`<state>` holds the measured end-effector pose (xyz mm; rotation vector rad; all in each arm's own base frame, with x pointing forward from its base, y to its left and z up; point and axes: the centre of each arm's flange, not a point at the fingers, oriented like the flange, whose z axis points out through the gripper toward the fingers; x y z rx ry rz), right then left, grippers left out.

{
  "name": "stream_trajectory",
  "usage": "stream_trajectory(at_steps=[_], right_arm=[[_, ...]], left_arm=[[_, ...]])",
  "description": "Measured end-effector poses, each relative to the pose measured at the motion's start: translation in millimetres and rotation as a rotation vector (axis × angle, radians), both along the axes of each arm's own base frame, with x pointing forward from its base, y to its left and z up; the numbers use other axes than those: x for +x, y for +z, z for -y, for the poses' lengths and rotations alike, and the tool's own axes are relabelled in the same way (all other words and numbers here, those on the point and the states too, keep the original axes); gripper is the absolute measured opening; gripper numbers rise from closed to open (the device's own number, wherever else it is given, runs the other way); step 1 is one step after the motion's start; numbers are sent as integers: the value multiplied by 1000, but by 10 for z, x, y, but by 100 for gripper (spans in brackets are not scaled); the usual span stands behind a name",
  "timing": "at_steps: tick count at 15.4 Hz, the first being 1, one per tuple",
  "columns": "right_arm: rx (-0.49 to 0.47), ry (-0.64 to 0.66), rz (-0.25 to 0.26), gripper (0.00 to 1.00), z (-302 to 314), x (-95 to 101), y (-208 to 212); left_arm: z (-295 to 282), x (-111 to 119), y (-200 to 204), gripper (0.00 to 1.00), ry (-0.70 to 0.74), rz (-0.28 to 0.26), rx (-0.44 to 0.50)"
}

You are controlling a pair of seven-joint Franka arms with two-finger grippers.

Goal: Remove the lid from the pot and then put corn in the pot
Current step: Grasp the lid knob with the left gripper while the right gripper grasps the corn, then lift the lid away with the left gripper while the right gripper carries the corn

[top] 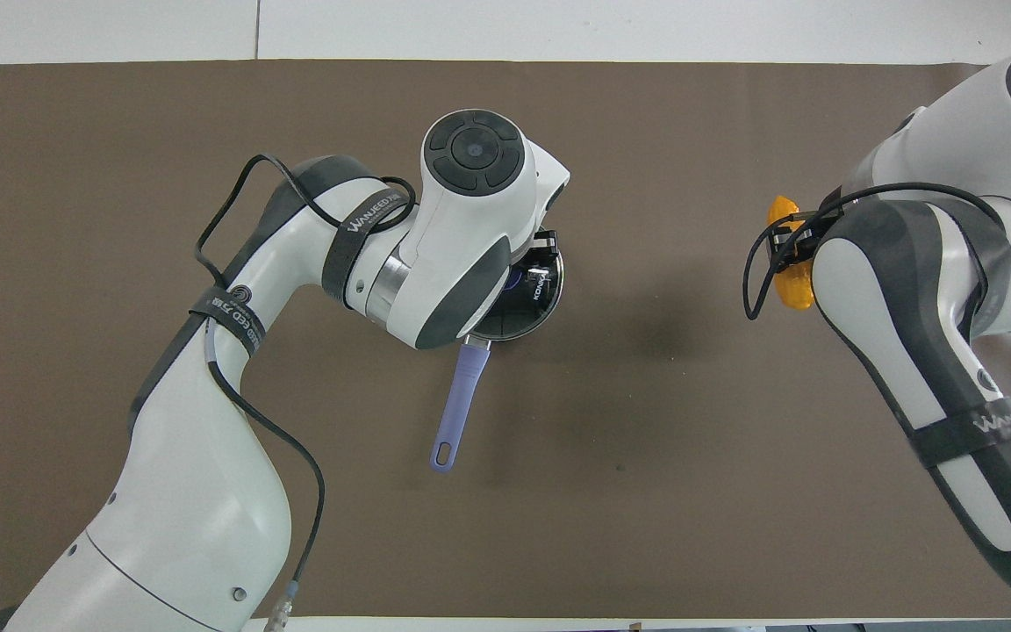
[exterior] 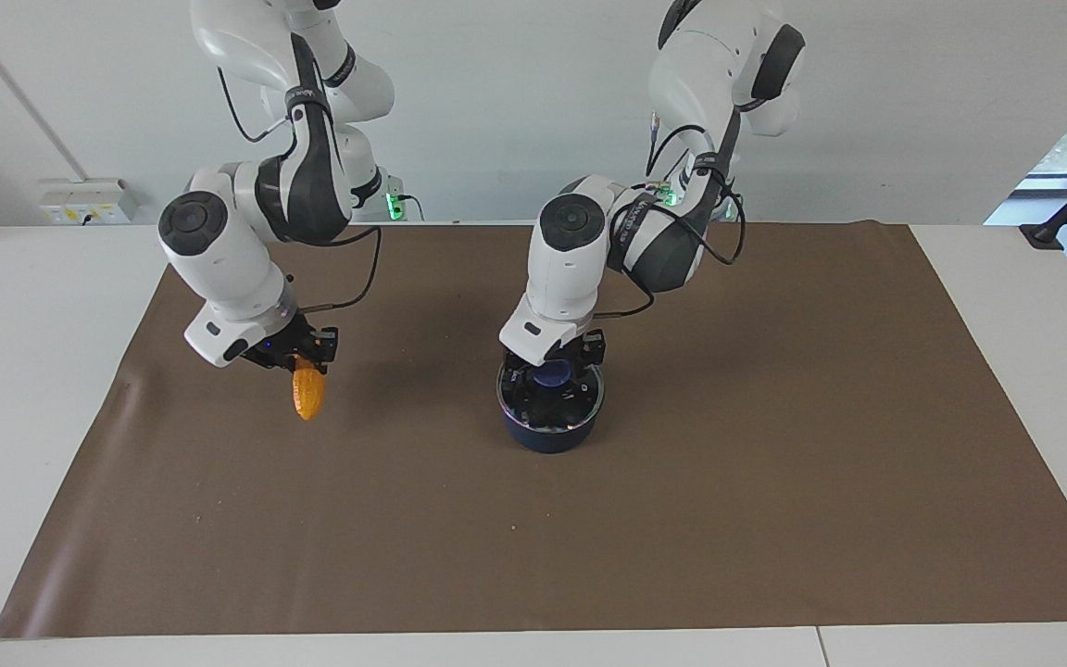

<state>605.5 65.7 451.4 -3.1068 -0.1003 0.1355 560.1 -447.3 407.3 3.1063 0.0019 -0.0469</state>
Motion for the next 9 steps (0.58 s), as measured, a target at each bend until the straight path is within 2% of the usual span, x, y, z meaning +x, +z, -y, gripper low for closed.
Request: stream_trajectory(at_steps=[6,9], right_arm=[[-2,-6,-9,38,-72,8,-58],[-2,-6,-2,38,-175,9,-22]], left_arm=[[2,-4,8,67,0,0,0],[-5,-17,213,67,14,1,-30]])
